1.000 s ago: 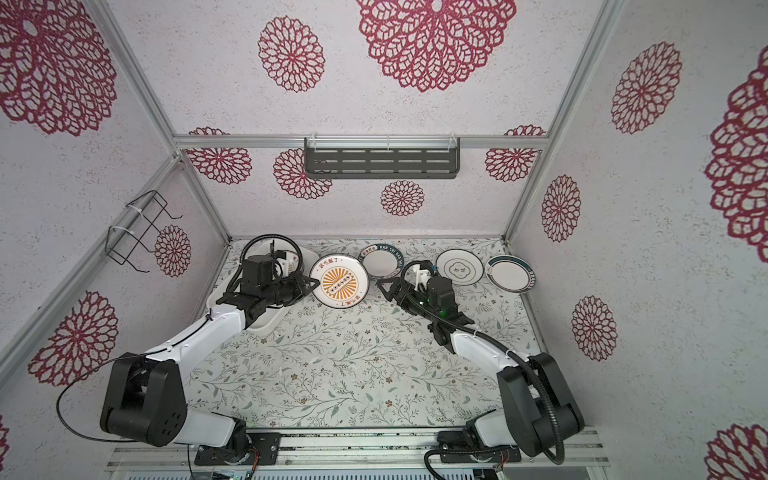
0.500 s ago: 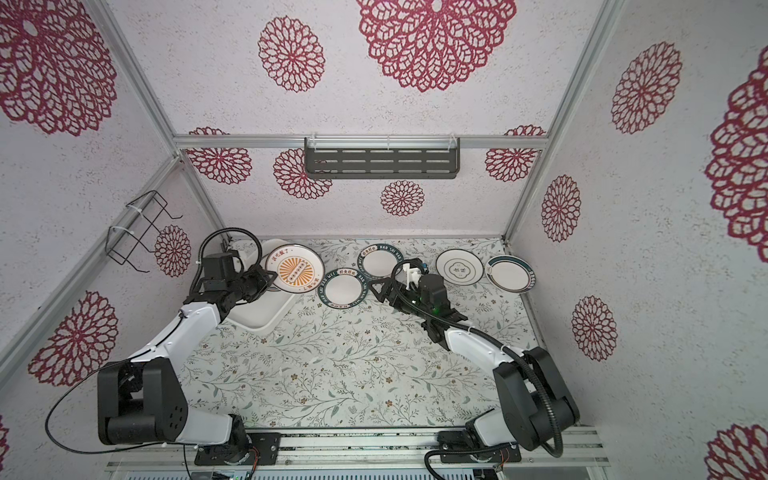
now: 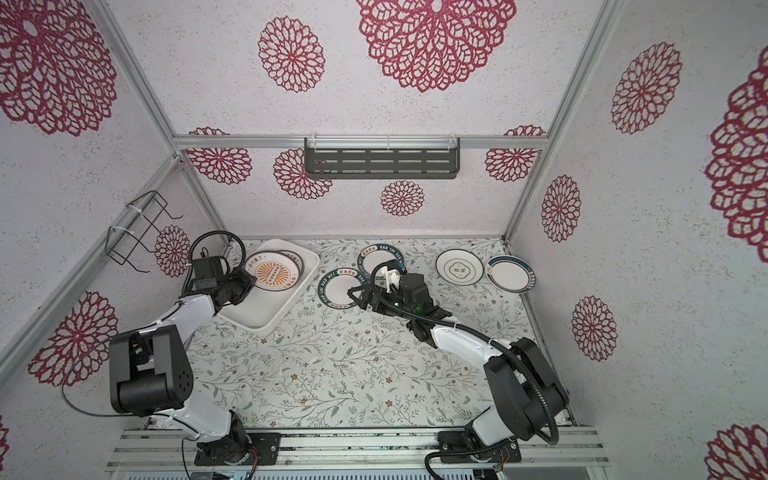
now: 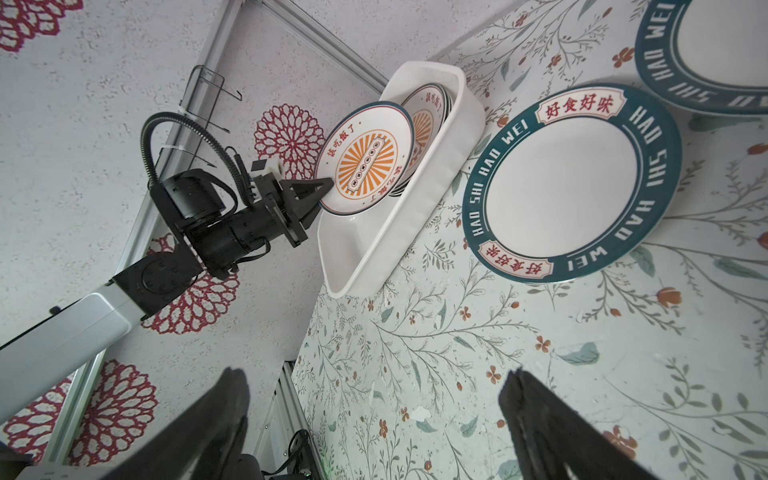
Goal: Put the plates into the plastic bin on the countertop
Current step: 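Carry the sunburst plate into the bin with the left gripper while the right draws back, then lower the sunburst plate onto the bin stack and open the left gripper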
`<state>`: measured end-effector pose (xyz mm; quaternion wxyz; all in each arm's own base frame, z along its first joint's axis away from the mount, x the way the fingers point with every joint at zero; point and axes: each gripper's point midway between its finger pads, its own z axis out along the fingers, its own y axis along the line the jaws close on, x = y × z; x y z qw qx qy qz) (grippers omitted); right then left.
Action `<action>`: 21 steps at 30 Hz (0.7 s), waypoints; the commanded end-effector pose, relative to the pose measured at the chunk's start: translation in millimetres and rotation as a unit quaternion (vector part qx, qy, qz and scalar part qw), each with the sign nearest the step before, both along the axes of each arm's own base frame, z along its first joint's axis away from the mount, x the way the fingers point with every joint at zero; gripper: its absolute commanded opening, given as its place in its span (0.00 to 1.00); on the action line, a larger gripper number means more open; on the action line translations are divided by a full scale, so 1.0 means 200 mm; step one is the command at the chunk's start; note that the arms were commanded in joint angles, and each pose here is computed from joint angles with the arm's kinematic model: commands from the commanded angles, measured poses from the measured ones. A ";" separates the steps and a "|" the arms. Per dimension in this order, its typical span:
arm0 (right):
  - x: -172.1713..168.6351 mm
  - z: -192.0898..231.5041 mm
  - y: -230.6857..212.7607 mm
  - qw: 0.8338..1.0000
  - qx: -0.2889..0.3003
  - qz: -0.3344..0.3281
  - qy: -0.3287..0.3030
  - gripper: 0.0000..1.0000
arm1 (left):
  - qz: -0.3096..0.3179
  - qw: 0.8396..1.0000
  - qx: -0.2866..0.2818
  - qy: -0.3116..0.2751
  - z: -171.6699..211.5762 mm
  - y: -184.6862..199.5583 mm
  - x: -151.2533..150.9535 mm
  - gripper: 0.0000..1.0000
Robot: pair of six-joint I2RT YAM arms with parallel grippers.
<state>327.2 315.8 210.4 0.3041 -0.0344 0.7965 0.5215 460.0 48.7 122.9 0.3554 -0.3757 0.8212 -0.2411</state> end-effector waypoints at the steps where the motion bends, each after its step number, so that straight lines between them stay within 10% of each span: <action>1: 0.01 0.10 0.00 1.000 0.003 -0.004 -0.031 0.99 | 0.017 0.999 0.002 -0.043 0.09 0.05 0.14 0.04; 21: -0.04 0.07 -0.12 0.998 -0.023 -0.046 -0.025 0.99 | 0.037 0.998 -0.046 -0.026 -0.08 0.07 0.30 0.05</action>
